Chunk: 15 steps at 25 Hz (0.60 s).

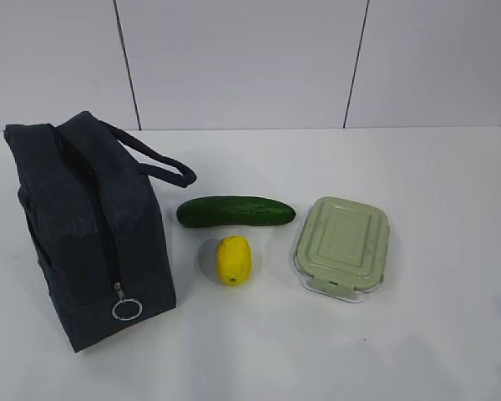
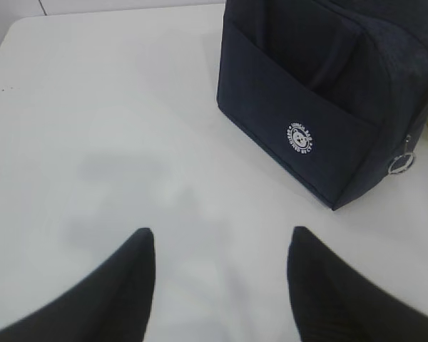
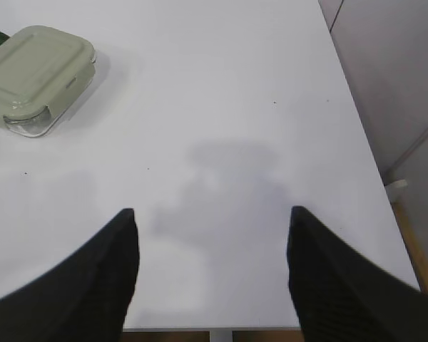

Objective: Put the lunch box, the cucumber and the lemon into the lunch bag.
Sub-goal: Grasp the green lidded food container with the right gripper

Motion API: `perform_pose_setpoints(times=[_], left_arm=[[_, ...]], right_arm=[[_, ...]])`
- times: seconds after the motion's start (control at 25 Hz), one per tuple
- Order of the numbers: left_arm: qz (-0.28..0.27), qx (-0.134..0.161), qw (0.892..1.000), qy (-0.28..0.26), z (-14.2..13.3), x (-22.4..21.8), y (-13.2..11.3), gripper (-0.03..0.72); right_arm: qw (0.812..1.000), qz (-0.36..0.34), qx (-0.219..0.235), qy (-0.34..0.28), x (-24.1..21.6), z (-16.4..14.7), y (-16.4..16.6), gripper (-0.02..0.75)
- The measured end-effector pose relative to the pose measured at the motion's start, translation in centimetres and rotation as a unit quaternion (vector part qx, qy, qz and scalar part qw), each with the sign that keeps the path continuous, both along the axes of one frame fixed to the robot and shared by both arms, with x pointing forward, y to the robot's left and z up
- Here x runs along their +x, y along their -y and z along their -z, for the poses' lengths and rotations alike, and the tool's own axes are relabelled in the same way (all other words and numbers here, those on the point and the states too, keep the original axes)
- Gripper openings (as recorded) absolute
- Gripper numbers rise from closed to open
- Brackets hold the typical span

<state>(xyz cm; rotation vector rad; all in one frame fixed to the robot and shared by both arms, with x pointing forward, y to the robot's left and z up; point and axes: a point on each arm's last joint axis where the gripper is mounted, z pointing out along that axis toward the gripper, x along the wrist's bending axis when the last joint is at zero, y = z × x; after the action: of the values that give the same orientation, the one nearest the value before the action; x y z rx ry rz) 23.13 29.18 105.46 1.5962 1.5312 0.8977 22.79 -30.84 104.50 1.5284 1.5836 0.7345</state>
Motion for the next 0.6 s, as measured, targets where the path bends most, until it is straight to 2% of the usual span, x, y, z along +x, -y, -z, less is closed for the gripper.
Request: perform_pose_setpoints(times=[0.6], left_arm=[[0.0, 0.0, 1.0, 0.0, 0.0, 0.0, 0.0, 0.432]], right_arm=[[1.0, 0.0, 0.0, 0.0, 0.0, 0.0, 0.0, 0.496]])
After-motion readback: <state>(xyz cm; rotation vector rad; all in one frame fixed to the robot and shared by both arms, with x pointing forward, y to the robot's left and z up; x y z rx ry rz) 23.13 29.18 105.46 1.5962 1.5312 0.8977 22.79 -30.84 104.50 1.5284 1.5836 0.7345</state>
